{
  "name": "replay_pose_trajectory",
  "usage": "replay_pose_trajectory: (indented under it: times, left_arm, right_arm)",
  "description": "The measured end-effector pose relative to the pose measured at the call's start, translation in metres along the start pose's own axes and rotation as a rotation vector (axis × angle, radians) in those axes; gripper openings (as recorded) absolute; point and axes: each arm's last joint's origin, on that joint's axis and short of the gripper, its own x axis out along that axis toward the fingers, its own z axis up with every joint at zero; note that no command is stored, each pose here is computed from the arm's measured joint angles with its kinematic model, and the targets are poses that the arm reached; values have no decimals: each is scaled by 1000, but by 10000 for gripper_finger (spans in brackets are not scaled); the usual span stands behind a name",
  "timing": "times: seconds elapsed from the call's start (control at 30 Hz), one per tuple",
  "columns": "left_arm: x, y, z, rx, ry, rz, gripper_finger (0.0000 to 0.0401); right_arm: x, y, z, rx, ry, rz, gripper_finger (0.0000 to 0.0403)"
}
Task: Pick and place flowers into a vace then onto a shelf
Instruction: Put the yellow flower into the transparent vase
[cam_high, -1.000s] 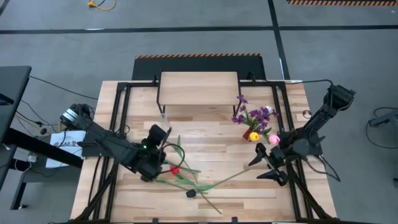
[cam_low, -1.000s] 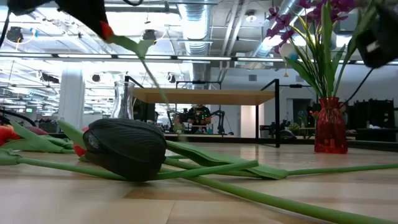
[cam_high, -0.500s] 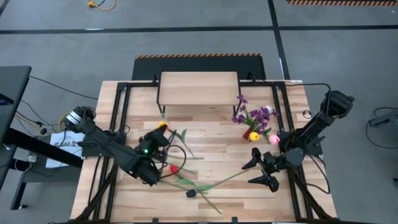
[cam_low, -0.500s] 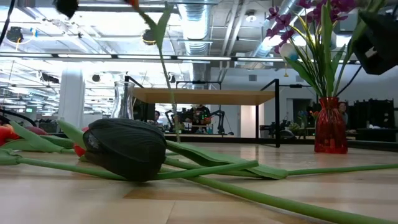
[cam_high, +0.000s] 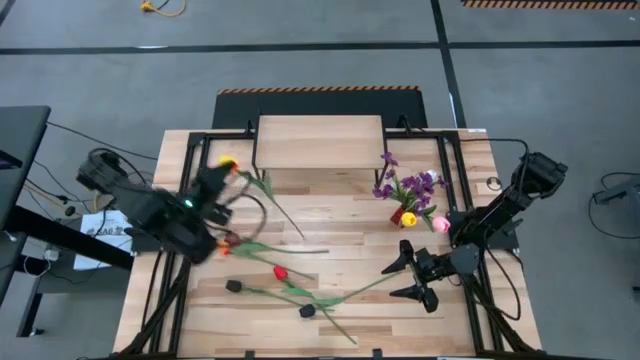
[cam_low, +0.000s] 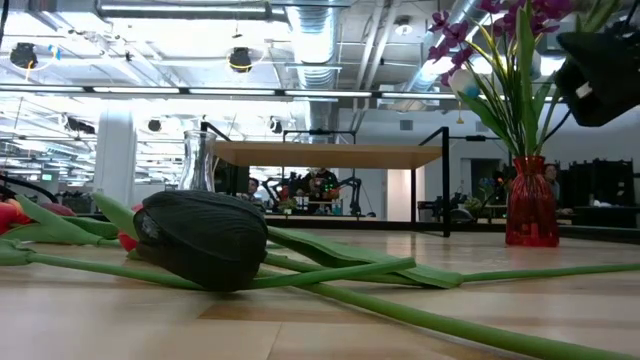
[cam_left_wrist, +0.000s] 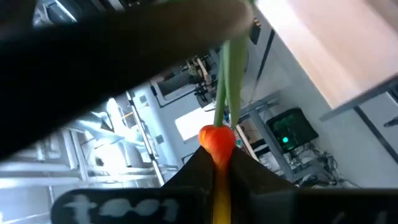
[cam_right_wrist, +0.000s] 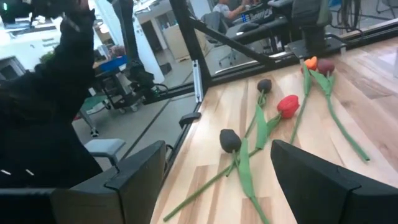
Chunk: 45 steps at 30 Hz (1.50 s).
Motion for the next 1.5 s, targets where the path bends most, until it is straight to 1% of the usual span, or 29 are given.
replay_pose_trajectory:
  times: [0.1,0.23,0.43,0.53,0.63,0.7,0.77,0.9,1.0,1.5]
  left_arm:
    - [-2,1,-30,-41,-8,6,0]
    - [-2,-1,-61,-70,1,-2,0]
    - [4,-7,-99,-141,73,-38,0]
    - [5,-10,-111,-148,107,-63,0]
    - [5,-14,-124,-182,132,-82,0]
    - [5,-16,-128,-182,149,-97,0]
    - [6,-20,-130,-151,148,-123,0]
    - [11,-29,-121,-55,141,-180,0]
    - [14,-34,-116,-14,146,-193,0]
    - [15,-35,-117,-3,190,-183,0]
  right_arm:
    - [3,-2,0,-3,2,-15,286]
    - [3,-3,0,-2,0,-19,286]
    - [3,-3,0,4,1,-19,286]
    - [3,-3,0,16,1,-18,286]
    - [3,-3,0,16,1,-18,286]
    - [3,-3,0,16,1,-18,286]
    - [3,-3,0,17,1,-18,286]
    - [3,-3,0,17,1,-18,286]
    - [3,-3,0,17,1,-18,286]
    - [3,-3,0,17,1,-17,286]
